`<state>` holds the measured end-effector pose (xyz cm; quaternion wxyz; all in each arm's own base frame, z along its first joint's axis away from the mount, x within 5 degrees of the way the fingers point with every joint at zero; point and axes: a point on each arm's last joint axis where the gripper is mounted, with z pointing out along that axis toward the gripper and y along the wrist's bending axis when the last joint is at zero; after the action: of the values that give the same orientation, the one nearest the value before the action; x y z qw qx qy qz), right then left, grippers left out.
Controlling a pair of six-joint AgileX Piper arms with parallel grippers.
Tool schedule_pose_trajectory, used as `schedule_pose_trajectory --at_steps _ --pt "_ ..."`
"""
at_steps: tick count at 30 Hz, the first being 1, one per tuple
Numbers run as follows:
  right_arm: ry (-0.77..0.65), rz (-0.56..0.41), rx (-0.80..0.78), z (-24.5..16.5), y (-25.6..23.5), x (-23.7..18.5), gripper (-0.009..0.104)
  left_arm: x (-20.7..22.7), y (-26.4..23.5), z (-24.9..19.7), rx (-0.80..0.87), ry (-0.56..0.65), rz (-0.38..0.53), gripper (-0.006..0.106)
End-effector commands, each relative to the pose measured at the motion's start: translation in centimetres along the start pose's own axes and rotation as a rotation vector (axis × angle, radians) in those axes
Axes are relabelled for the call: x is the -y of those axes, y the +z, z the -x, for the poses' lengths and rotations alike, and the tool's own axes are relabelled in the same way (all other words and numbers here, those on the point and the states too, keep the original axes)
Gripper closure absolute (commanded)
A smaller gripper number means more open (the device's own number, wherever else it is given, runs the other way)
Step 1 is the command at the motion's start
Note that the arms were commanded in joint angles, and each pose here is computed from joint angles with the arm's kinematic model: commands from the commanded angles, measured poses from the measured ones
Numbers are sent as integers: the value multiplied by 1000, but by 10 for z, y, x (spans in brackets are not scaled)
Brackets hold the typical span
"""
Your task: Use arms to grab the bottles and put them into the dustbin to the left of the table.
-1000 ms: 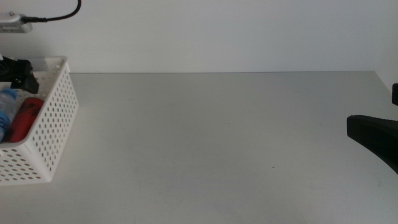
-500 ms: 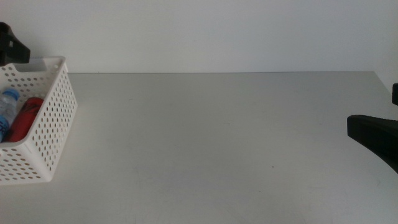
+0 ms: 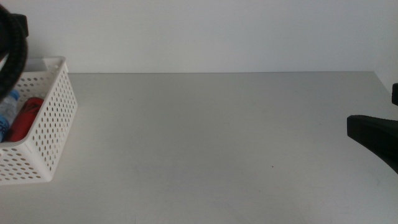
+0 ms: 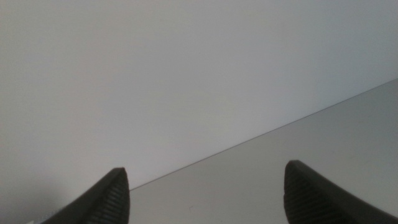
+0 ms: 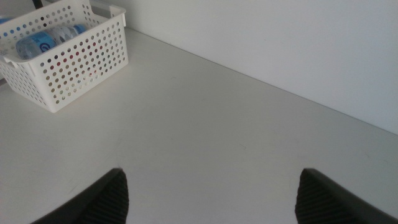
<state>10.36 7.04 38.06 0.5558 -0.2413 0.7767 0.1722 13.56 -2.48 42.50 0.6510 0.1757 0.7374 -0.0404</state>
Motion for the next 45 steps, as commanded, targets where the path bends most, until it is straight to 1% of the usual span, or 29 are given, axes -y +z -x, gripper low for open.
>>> schedule_pose_trajectory --at_steps 1,9,10,17,19,21,23,26,27,30,32,33,36,41,45 --pt "-21 -5 95 14 -5 0 25 0 -12 13 112 -35 37 19" --pt "-21 -5 95 14 -5 0 25 1 -17 14 126 -42 39 19" --pt "-37 -14 87 11 -3 1 25 1 -17 14 126 -42 39 19" --pt "-32 -28 79 3 -2 3 25 2 -17 14 125 -42 37 19" --pt "-21 -68 93 -5 -5 8 25 2 -17 14 124 -41 37 19" --pt "-2 -131 86 -19 -9 14 25 2 -18 14 128 -46 35 19" --pt "24 -216 75 -36 -14 22 25 3 -22 15 152 -63 38 19" --pt "60 -340 76 -64 -23 30 25 2 -28 10 215 -98 87 19" --pt "71 -380 81 -71 -25 32 25 0 -29 6 241 -114 121 19" --pt "103 -469 97 -97 -34 32 25 -5 -35 -17 313 -135 253 19" --pt "121 -512 103 -115 -37 30 25 -3 -43 -34 344 -139 306 19" --pt "126 -528 106 -124 -37 30 25 -1 -46 -45 342 -141 314 19" --pt "137 -556 99 -149 -34 28 25 10 -49 -81 288 -147 295 19" --pt "132 -562 122 -183 -23 28 25 26 -49 -149 198 -163 281 19" --pt "123 -567 156 -203 -15 29 25 35 -49 -190 159 -170 276 19"
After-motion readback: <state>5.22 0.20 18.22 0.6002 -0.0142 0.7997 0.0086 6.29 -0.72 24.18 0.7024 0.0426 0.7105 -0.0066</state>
